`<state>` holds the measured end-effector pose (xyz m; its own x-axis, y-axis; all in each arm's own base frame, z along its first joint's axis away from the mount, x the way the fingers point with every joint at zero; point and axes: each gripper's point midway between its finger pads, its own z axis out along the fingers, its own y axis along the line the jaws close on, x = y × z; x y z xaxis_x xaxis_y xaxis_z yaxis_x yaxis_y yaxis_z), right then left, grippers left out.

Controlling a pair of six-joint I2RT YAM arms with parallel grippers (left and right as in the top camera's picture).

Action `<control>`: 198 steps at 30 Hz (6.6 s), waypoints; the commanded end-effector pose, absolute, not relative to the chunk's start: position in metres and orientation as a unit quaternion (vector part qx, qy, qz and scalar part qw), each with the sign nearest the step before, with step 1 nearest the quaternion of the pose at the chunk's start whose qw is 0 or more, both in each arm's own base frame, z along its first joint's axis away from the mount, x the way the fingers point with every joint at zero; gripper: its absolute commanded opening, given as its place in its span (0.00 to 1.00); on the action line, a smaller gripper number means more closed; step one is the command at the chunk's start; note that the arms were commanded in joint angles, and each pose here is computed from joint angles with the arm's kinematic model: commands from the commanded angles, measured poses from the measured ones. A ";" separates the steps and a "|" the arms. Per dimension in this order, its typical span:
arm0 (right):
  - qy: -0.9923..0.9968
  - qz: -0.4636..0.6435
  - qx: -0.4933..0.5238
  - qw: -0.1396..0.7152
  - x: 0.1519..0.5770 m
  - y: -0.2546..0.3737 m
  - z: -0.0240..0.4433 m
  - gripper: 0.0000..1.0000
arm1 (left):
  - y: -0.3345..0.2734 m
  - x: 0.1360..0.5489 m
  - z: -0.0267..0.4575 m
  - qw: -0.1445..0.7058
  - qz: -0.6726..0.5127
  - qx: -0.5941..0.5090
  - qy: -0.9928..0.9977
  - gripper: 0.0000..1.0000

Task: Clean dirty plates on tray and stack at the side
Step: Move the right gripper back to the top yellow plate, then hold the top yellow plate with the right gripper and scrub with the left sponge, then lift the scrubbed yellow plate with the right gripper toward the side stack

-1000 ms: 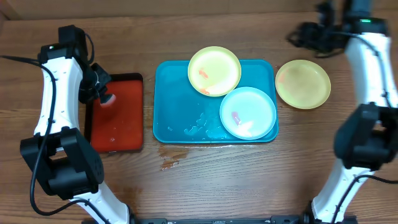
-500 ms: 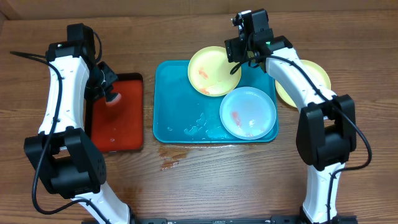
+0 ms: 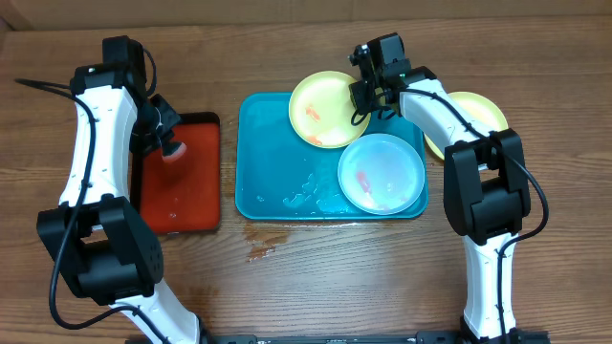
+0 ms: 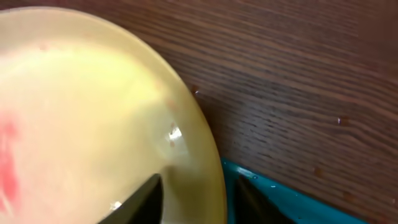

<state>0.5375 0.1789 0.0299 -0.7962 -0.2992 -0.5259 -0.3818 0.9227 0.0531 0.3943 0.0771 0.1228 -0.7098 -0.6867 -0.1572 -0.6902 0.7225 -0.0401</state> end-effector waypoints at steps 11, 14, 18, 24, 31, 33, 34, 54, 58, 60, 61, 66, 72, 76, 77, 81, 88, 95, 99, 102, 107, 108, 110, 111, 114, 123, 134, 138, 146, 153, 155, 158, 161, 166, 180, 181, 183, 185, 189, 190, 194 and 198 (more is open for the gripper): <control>0.946 0.136 -0.204 0.213 0.498 0.236 0.049 0.04 | 0.071 0.400 0.137 0.101 0.001 -0.353 0.930 0.04; 0.954 0.144 -0.188 0.186 0.479 0.252 0.052 0.04 | 0.061 0.403 0.137 0.100 -0.019 -0.326 0.940 0.04; 0.964 0.147 -0.182 0.127 0.444 0.266 0.043 0.04 | 0.049 0.405 0.137 0.101 -0.022 -0.310 0.945 0.04; 0.964 0.143 -0.194 0.114 0.431 0.272 0.029 0.20 | 0.020 0.408 0.136 0.097 -0.041 -0.276 0.955 0.04; 0.963 0.144 -0.194 0.118 0.429 0.271 0.010 0.10 | -0.016 0.407 0.130 0.089 -0.049 -0.236 0.966 0.04; 0.964 0.142 -0.193 0.112 0.425 0.269 0.005 0.06 | -0.026 0.405 0.125 0.085 -0.052 -0.224 0.969 0.04; 0.965 0.141 -0.193 0.109 0.423 0.268 0.004 0.04 | -0.032 0.404 0.122 0.083 -0.053 -0.218 0.971 0.04; 0.989 0.138 -0.015 0.043 0.404 0.258 -0.003 0.04 | -0.151 0.407 0.043 0.114 -0.164 -0.153 0.968 0.04; 0.990 0.132 -0.015 0.050 0.407 0.256 -0.003 0.04 | -0.153 0.414 0.028 0.116 -0.165 -0.152 0.968 0.04; 0.991 0.118 -0.014 0.058 0.410 0.251 -0.004 0.04 | -0.152 0.416 0.021 0.114 -0.159 -0.154 0.968 0.04; 0.992 0.113 -0.014 0.061 0.411 0.250 -0.004 0.04 | -0.150 0.417 0.017 0.115 -0.154 -0.155 0.969 0.04; 0.992 0.108 -0.013 0.063 0.412 0.248 -0.004 0.04 | -0.132 0.422 0.008 0.136 -0.101 -0.131 0.977 0.04; 0.992 0.108 -0.013 0.063 0.412 0.248 -0.004 0.04 | -0.087 0.423 0.009 0.162 0.036 -0.079 0.983 0.04; 0.992 0.109 -0.013 0.063 0.412 0.248 -0.004 0.04 | -0.070 0.428 0.028 0.164 0.093 -0.070 0.979 0.04; 0.992 0.109 -0.013 0.063 0.412 0.248 -0.004 0.04 | -0.069 0.431 0.037 0.167 0.097 -0.071 0.979 0.04; 0.992 0.109 -0.013 0.064 0.413 0.248 -0.004 0.04 | -0.087 0.447 0.065 0.177 0.053 -0.069 0.980 0.04; 0.992 0.109 -0.014 0.064 0.412 0.248 -0.004 0.04 | -0.142 0.447 0.059 0.146 -0.096 -0.056 0.983 0.04; 0.992 0.109 -0.013 0.065 0.413 0.249 -0.004 0.04 | -0.148 0.440 0.008 0.091 -0.104 -0.067 0.988 0.04; 0.992 0.109 -0.014 0.065 0.413 0.249 -0.004 0.04 | -0.147 0.437 -0.013 0.073 -0.096 -0.059 0.991 0.04; 0.992 0.109 -0.013 0.064 0.413 0.248 -0.004 0.04 | -0.128 0.437 -0.016 0.081 -0.044 -0.039 0.995 0.04; 0.992 0.109 -0.013 0.064 0.413 0.248 -0.004 0.04 | -0.078 0.441 0.003 0.101 0.102 -0.049 0.988 0.04; 0.992 0.109 -0.014 0.064 0.413 0.248 -0.004 0.04 | -0.071 0.442 0.009 0.103 0.125 -0.050 0.986 0.04; 0.992 0.109 -0.013 0.064 0.413 0.248 -0.004 0.04 | -0.061 0.445 0.022 0.107 0.155 -0.050 0.981 0.04; 0.992 0.109 -0.013 0.064 0.413 0.248 -0.004 0.04 | -0.058 0.447 0.031 0.109 0.166 -0.051 0.979 0.04; 0.992 0.109 -0.013 0.065 0.413 0.248 -0.004 0.04 | -0.065 0.451 0.043 0.108 0.148 -0.052 0.982 0.04; 0.992 0.106 -0.013 0.067 0.414 0.248 -0.004 0.04 | -0.170 0.430 0.043 0.019 -0.150 -0.044 0.988 0.04; 0.992 0.106 -0.013 0.066 0.413 0.247 -0.004 0.04 | -0.134 0.396 0.000 -0.049 -0.008 -0.032 0.998 0.04; 0.992 0.106 -0.013 0.066 0.413 0.247 -0.004 0.04 | -0.088 0.401 0.001 -0.026 0.118 -0.031 0.992 0.04; 0.993 0.094 -0.012 0.071 0.415 0.243 -0.005 0.04 | -0.043 0.412 0.022 0.016 0.233 -0.078 0.969 0.04; 0.994 0.071 -0.036 0.080 0.417 0.238 0.003 0.04 | -0.048 0.442 0.072 0.086 0.198 -0.133 0.967 0.04; 0.992 0.072 -0.054 0.087 0.420 0.241 0.014 0.04 | -0.051 0.452 0.094 0.104 0.158 -0.153 0.970 0.04; 0.986 0.074 -0.098 0.109 0.423 0.249 0.040 0.04 | -0.056 0.462 0.124 0.119 0.070 -0.181 0.974 0.04; 0.981 0.023 -0.111 0.157 0.429 0.245 0.078 0.04 | -0.048 0.464 0.149 0.119 -0.019 -0.215 0.969 0.04; 0.941 -0.130 -0.179 0.256 0.430 0.243 0.156 0.04 | 0.008 0.441 0.147 0.069 -0.024 -0.279 0.957 0.04; 0.722 -0.491 -0.292 0.390 0.391 0.271 0.285 0.04 | 0.075 0.414 0.141 0.027 -0.010 -0.344 0.939 0.04; 0.711 -0.503 -0.297 0.391 0.389 0.274 0.290 0.04 | 0.075 0.414 0.141 0.027 -0.010 -0.345 0.938 0.04; 0.694 -0.521 -0.312 0.388 0.385 0.279 0.296 0.04 | 0.075 0.414 0.141 0.027 -0.010 -0.344 0.938 0.04; 0.683 -0.530 -0.321 0.388 0.383 0.285 0.300 0.04 | 0.075 0.414 0.141 0.027 -0.010 -0.344 0.938 0.04; 0.704 -0.487 -0.329 0.399 0.387 0.297 0.290 0.04 | 0.075 0.414 0.141 0.027 -0.010 -0.343 0.939 0.04; 0.718 -0.459 -0.346 0.392 0.388 0.302 0.279 0.04 | 0.075 0.414 0.141 0.027 -0.010 -0.343 0.939 0.04; 0.795 -0.310 -0.365 0.372 0.395 0.319 0.232 0.04 | 0.075 0.413 0.141 0.027 -0.010 -0.339 0.940 0.04; 0.823 -0.306 -0.341 0.336 0.418 0.283 0.214 0.04 | 0.075 0.412 0.141 0.023 -0.010 -0.338 0.941 0.04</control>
<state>0.4006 0.3136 0.2246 -0.4605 -0.8331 -0.3065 -0.3322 0.4819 -0.8108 0.4136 0.0742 0.1365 -0.7639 -0.6444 -0.0357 -0.6439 0.7647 -0.0260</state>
